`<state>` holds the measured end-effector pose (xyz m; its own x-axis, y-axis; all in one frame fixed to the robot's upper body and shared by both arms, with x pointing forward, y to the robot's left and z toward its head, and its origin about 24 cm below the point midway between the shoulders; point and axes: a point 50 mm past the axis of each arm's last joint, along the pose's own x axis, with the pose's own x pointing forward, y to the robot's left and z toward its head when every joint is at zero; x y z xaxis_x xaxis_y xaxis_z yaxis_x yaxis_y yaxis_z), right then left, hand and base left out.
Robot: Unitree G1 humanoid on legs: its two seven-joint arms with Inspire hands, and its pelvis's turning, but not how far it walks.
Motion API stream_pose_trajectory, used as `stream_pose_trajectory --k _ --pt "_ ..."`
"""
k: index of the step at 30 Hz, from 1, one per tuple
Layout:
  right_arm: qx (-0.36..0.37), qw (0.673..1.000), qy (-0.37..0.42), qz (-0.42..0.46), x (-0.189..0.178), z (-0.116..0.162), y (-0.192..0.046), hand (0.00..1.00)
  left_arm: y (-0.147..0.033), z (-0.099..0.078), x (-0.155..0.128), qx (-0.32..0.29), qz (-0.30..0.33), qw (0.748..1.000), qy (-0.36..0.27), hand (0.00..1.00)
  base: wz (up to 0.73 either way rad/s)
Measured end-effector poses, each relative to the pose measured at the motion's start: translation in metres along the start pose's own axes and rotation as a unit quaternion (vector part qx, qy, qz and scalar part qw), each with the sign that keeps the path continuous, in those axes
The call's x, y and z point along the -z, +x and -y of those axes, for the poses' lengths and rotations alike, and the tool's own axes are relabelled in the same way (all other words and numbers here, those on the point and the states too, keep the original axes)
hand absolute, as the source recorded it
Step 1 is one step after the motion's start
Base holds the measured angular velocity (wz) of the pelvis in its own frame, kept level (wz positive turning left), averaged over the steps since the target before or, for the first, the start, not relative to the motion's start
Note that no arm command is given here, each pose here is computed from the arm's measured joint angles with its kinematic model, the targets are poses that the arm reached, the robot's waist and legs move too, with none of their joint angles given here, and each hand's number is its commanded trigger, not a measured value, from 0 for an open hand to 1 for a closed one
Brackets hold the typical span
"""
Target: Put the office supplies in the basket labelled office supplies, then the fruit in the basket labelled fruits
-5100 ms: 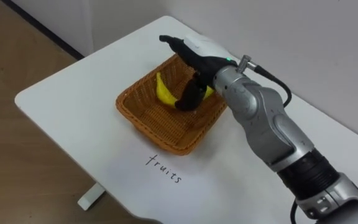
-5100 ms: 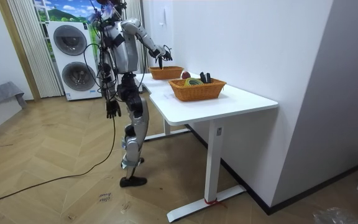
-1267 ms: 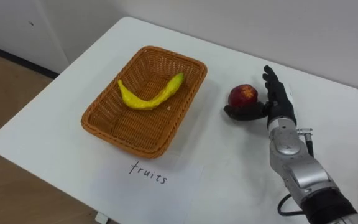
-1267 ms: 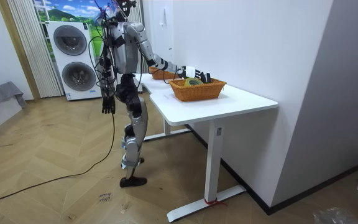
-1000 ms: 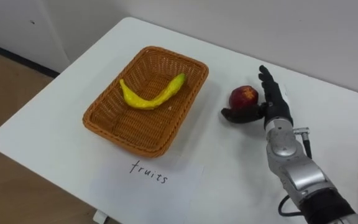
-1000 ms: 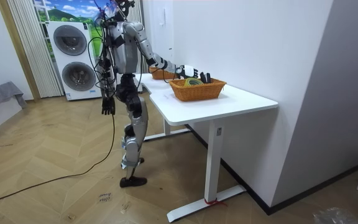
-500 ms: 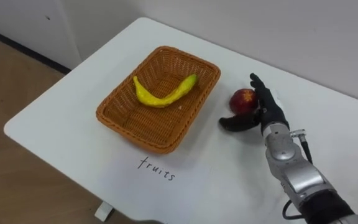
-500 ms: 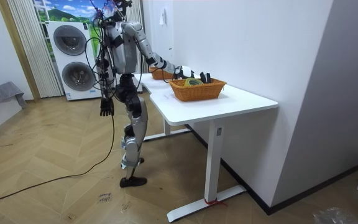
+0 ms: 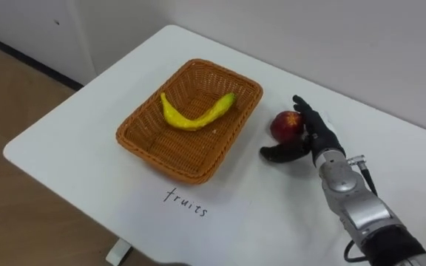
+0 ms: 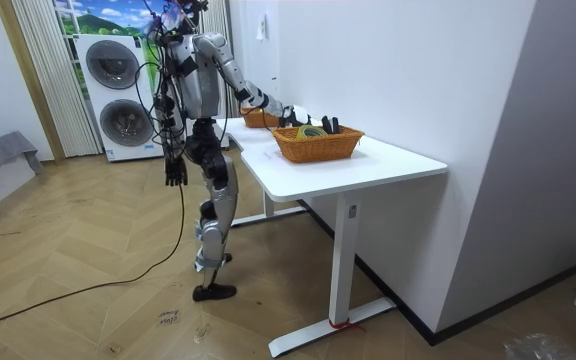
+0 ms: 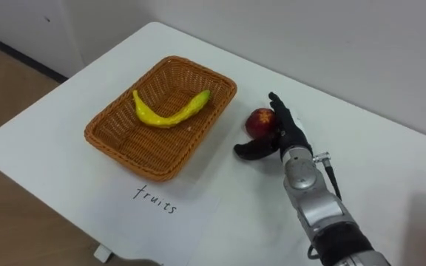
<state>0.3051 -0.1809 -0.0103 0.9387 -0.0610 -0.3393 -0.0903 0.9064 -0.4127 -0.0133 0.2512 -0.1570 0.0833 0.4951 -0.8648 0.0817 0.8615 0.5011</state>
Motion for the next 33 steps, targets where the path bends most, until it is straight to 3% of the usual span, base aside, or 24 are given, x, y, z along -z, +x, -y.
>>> stream_pose_trajectory --k 13,33 --pt "0.033 0.999 -0.026 0.001 0.0 0.023 0.002 1.0 0.0 -0.001 0.001 -0.002 -0.003 1.0 0.002 0.0 0.0" --pt "0.008 1.0 -0.028 0.01 -0.002 0.017 0.002 1.0 0.0 -0.001 0.001 0.008 -0.003 1.0 0.002 0.0 0.0"
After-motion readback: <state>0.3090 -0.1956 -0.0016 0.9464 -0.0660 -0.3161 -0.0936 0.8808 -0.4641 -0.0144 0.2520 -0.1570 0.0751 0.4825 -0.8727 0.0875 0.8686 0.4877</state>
